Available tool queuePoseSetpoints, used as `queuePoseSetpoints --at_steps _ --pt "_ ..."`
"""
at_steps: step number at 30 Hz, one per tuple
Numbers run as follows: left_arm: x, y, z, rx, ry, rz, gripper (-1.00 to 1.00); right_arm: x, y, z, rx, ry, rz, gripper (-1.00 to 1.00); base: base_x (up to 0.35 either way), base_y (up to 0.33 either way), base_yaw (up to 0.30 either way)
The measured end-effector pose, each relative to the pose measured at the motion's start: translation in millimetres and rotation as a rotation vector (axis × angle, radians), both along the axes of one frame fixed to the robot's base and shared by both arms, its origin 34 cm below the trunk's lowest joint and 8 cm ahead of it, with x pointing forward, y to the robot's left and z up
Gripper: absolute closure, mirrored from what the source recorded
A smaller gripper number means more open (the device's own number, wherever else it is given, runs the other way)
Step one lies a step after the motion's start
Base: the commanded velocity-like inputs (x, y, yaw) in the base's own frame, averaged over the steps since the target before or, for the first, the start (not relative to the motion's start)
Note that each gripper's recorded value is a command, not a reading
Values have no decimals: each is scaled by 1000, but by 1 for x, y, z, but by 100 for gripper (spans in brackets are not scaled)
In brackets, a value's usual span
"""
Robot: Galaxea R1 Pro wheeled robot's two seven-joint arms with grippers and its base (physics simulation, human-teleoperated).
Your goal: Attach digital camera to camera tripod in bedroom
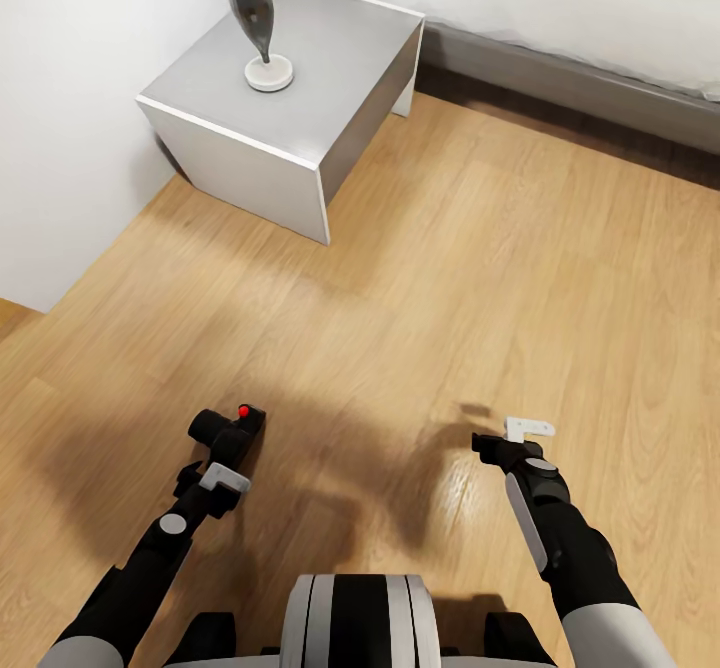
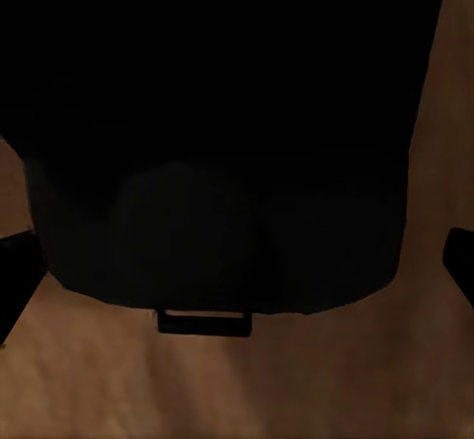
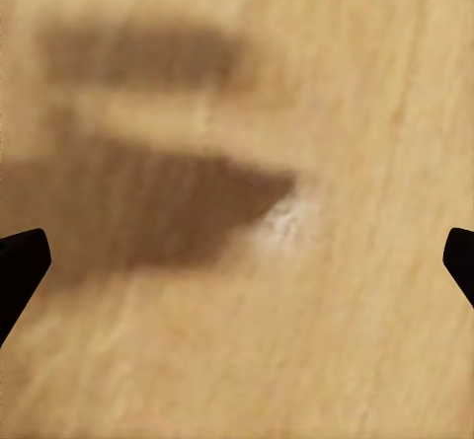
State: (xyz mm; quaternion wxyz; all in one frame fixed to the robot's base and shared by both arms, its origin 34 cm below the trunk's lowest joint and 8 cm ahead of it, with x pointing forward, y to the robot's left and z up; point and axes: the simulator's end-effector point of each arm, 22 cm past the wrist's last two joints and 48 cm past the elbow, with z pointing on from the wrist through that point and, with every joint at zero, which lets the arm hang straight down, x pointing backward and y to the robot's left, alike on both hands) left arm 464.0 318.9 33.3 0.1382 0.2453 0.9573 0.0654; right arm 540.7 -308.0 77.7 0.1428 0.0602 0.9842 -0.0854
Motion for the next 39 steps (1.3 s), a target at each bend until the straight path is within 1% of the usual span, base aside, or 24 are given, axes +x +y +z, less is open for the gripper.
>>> queuePoseSetpoints --at_steps 31,39 --pt "9 1 3 15 -25 14 -100 0 0 0 1 0 -1 -100 0 0 0" --pt "26 -2 3 11 -44 22 -100 0 0 0 2 0 -1 -100 0 0 0"
